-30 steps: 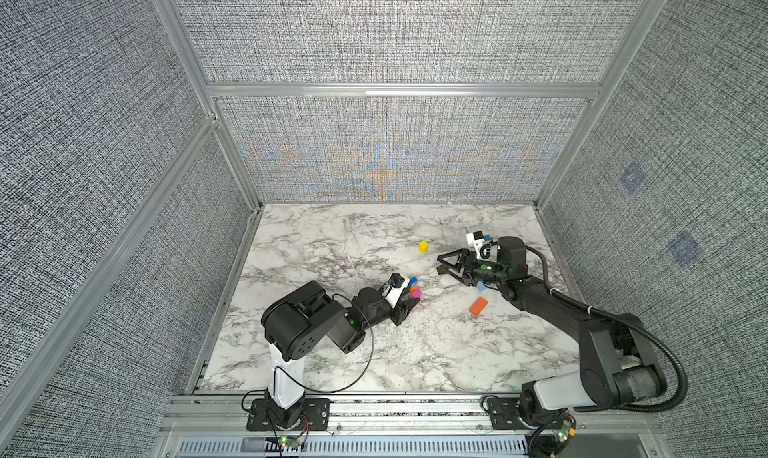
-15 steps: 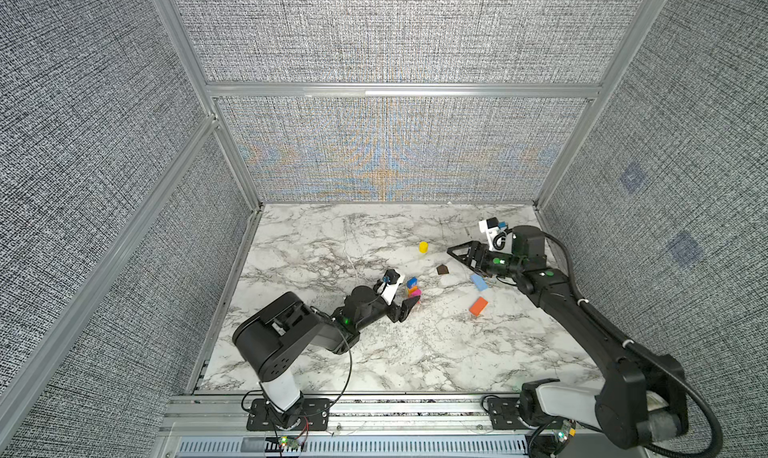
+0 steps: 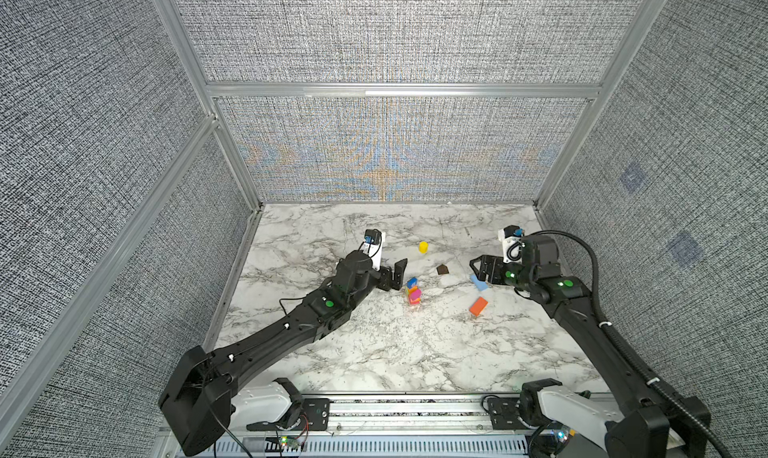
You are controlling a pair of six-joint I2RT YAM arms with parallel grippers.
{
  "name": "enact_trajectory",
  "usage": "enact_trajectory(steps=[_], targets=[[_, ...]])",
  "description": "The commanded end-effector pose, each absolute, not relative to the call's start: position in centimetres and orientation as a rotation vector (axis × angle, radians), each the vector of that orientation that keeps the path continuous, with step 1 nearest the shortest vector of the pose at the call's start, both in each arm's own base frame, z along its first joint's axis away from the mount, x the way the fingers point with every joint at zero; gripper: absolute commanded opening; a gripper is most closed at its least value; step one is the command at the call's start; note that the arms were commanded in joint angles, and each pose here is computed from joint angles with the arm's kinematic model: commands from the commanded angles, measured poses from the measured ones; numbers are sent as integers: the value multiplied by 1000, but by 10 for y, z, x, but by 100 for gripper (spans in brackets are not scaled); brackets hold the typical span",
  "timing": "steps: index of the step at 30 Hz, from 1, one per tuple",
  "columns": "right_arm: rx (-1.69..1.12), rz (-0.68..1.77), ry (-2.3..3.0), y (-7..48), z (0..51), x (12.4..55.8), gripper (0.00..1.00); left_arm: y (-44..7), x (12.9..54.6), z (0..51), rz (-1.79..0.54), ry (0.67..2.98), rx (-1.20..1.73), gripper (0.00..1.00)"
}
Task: Build the wood block tower
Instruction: 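Raise the left gripper away while the right gripper moves over the light-blue bar, then lower the right gripper and close it on the light-blue bar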
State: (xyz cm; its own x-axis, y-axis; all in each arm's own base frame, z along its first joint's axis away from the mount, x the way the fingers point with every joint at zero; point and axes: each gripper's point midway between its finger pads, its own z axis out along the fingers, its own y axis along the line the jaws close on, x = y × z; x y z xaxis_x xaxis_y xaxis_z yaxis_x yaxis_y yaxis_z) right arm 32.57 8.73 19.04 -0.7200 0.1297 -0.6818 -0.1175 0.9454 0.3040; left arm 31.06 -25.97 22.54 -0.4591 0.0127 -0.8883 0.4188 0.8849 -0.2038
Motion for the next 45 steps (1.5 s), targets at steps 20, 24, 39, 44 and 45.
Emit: enact_trajectory(steps=[20, 24, 39, 44, 45], targets=[[56, 160, 2762, 48, 53, 353, 93, -202, 307, 107, -100, 2394, -22, 99], [61, 190, 2782, 50, 47, 352, 93, -203, 304, 85, -115, 2419, -17, 99], [27, 302, 2803, 55, 43, 386, 93, -192, 301, 72, -38, 2422, 5, 99], [18, 346, 2823, 61, 39, 387, 90, -187, 300, 76, -25, 2414, -18, 99], [18, 362, 2824, 63, 39, 387, 89, -186, 300, 77, -28, 2411, -21, 99]])
